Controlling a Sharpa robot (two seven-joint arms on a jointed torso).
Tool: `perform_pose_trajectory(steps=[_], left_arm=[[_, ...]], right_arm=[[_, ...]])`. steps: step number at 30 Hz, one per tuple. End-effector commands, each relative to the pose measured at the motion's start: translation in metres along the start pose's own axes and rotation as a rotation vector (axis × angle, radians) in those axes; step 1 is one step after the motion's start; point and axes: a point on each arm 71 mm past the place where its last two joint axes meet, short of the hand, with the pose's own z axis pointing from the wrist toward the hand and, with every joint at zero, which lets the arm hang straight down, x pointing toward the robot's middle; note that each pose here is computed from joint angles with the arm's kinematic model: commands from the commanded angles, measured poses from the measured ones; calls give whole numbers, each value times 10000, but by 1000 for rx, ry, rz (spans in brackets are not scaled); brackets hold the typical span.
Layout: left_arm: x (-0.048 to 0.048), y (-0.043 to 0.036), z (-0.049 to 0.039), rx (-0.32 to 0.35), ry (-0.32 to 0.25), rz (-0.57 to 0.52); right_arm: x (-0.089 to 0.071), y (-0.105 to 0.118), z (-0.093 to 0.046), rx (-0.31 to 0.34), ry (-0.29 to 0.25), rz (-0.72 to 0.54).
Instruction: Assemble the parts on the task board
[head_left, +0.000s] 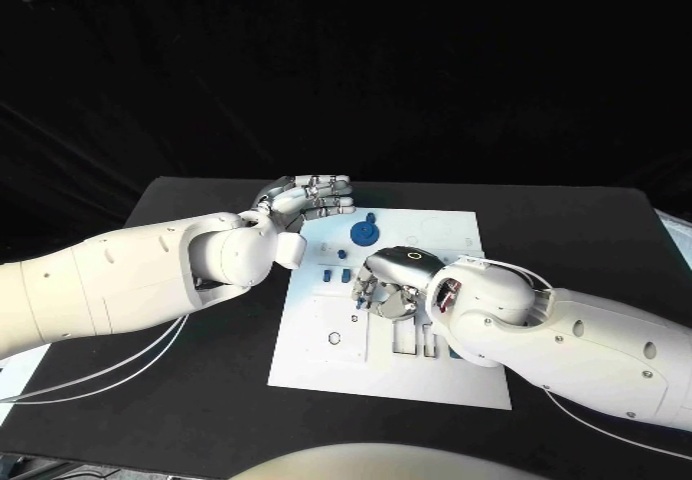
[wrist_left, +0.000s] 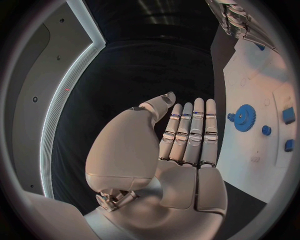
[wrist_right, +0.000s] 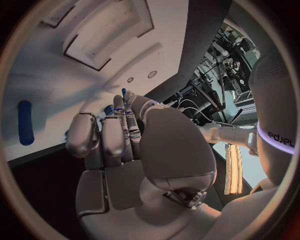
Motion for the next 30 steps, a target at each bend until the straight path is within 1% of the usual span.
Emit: perform_pose_trajectory(steps=[1, 9, 21, 30], left_arm=[[32, 0, 6, 5, 23, -10], [36, 5, 12, 3, 24, -11], [32, 5, 13, 4, 21, -10], [31, 4, 12, 4, 20, -9]], right_arm=[[46, 43, 13, -22, 29, 0], [76, 57, 21, -24, 42, -1], [129, 44, 37, -17, 94, -2], [159, 45, 49, -17, 111, -2]])
